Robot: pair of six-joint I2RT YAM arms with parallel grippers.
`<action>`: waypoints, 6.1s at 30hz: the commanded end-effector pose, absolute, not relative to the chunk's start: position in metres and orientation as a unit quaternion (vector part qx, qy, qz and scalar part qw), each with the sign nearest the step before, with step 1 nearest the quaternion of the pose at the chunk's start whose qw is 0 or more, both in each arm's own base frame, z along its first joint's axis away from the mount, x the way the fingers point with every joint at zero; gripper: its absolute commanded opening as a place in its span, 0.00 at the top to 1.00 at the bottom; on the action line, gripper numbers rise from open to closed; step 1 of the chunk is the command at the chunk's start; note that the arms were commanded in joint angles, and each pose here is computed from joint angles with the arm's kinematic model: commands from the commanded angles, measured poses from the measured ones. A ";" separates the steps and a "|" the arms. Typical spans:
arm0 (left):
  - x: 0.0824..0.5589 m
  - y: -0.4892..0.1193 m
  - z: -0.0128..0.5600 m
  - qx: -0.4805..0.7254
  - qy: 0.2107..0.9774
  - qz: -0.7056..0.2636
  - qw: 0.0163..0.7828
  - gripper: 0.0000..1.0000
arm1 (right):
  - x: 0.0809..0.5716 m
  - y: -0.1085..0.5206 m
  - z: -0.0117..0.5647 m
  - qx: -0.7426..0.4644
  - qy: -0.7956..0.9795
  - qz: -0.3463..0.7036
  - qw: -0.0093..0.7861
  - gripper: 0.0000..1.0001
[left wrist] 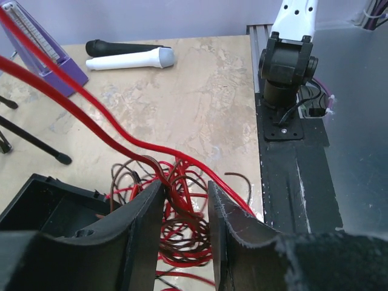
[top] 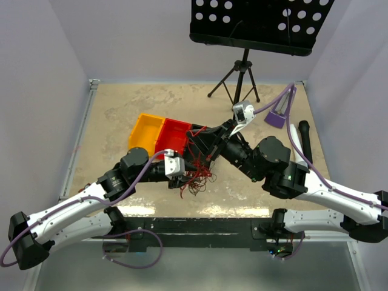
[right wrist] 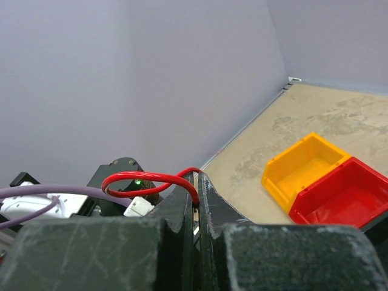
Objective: Untangle the cables
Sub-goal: Untie the cable, then place the cable in the bin.
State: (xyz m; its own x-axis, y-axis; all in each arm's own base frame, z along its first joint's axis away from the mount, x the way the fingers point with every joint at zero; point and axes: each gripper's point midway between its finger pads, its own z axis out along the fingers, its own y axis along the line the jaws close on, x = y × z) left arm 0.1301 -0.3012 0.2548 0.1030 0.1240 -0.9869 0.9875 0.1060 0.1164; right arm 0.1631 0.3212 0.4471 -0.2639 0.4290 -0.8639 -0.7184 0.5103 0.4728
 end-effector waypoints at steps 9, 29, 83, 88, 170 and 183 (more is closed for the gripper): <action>0.129 -0.296 0.267 0.505 0.513 -0.423 0.550 0.76 | 0.152 0.319 0.502 -0.104 0.580 0.536 0.605 1.00; 0.167 -0.266 0.353 0.287 0.592 -0.468 0.589 0.10 | 0.146 0.351 0.508 -0.119 0.569 0.564 0.587 1.00; 0.132 -0.270 0.203 0.485 0.566 -0.421 0.517 0.87 | 0.154 0.179 0.713 0.029 0.430 0.476 0.766 1.00; 0.132 -0.268 0.190 0.493 0.568 -0.413 0.514 0.87 | 0.155 0.150 0.722 0.057 0.425 0.456 0.780 1.00; 0.245 -0.131 0.422 0.174 0.569 -0.070 0.800 0.00 | 0.384 0.208 0.360 0.088 0.686 0.104 0.715 1.00; 0.247 -0.138 0.416 0.187 0.570 -0.078 0.796 0.00 | 0.377 0.179 0.356 0.102 0.687 0.096 0.713 1.00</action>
State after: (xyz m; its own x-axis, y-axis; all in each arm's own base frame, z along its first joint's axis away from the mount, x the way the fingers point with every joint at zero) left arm 0.2473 -0.1370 0.4080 0.3067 0.1124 -0.9451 0.3322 0.9179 0.2170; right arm 0.3776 0.1844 0.3425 0.0056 0.2435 -0.9699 0.0057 0.9699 0.2435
